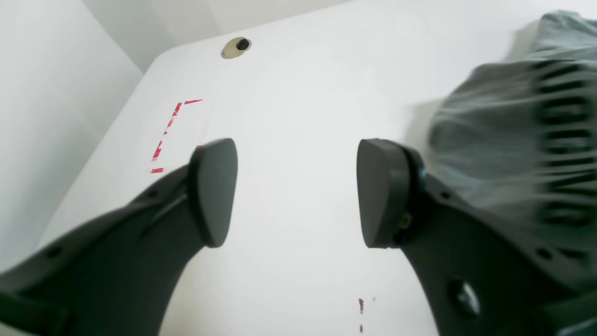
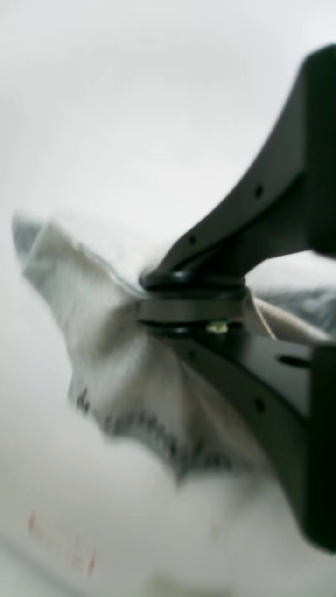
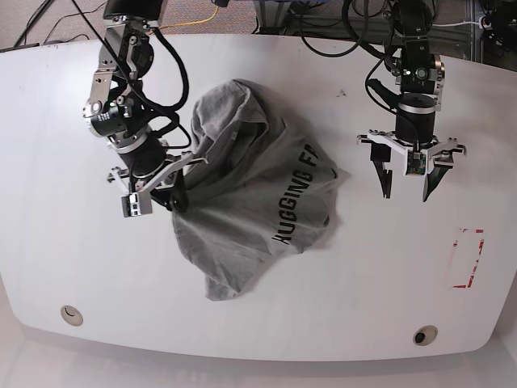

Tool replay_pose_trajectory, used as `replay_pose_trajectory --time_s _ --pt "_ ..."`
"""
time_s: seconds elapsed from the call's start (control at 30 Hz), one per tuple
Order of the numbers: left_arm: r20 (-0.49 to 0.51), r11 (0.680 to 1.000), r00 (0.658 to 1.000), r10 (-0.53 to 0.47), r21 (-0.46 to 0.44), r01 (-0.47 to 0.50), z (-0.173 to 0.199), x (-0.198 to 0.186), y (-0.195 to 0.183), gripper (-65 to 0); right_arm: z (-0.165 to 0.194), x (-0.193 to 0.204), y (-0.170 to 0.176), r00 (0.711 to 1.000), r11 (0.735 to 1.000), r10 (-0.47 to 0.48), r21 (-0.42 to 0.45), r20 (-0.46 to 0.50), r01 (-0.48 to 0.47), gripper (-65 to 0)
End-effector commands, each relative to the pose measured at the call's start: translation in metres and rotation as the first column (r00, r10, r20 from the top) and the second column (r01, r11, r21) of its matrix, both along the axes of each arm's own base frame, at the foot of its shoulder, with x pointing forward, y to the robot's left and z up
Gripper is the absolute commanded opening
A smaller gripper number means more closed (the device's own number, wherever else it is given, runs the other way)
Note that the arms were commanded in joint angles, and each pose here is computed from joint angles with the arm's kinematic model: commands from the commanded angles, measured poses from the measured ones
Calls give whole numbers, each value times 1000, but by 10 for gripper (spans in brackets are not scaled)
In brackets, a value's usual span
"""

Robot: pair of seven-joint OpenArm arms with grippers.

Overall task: Layout the t-shirt on the table in an organized manner, then fold the t-shirt properly
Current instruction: 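Lift the shirt with the right gripper and pull it away from the left gripper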

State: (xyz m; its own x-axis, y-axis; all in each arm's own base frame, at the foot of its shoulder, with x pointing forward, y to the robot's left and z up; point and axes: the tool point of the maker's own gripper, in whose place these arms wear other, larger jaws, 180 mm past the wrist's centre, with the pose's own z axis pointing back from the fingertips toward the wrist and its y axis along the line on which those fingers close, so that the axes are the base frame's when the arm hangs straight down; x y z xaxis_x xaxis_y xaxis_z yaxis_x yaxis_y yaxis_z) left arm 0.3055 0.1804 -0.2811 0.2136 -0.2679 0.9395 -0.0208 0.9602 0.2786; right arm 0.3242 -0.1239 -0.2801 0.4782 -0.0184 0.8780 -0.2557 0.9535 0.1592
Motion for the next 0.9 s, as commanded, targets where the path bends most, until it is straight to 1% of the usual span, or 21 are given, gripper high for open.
replay_pose_trajectory --time_s 0.0,0.17,0.23,0.4,0.47,0.57,0.63,0.7,0.83,0.87 --pt "51 1000 999 3 2 -3 15 9 1 -269 25 8 -6 995 998 43 -53 89 -38 -650" --pt "27 1000 999 19 -2 -19 14 18 3 -269 37 13 -21 987 982 106 -167 121 -85 -650" --pt "14 1000 1000 22 -4 -22 10 18 4 -269 45 18 -25 982 976 124 -197 142 -95 -650" --pt "22 1000 999 25 -12 -24 10 30 5 -269 71 31 -30 962 955 182 -269 202 -125 -650" --pt "18 1000 1000 26 -16 -25 8 32 5 -269 85 36 -30 948 948 219 -281 232 -151 -650" --pt "3 1000 1000 24 -20 -24 2 32 4 -269 104 39 -30 927 944 259 -276 270 -183 -650" --pt "10 1000 1000 13 -25 -12 4 38 -1 -269 125 44 -29 907 941 285 -273 312 -201 -650" --pt "15 1000 1000 5 -26 -5 5 40 -4 -269 144 49 -30 887 938 300 -279 351 -207 -650" --pt "12 1000 1000 -5 -28 6 4 42 -8 -269 171 55 -33 858 931 322 -297 401 -211 -650" --pt "13 1000 1000 -5 -28 6 4 42 -8 -269 182 58 -33 844 929 330 -305 422 -210 -650"
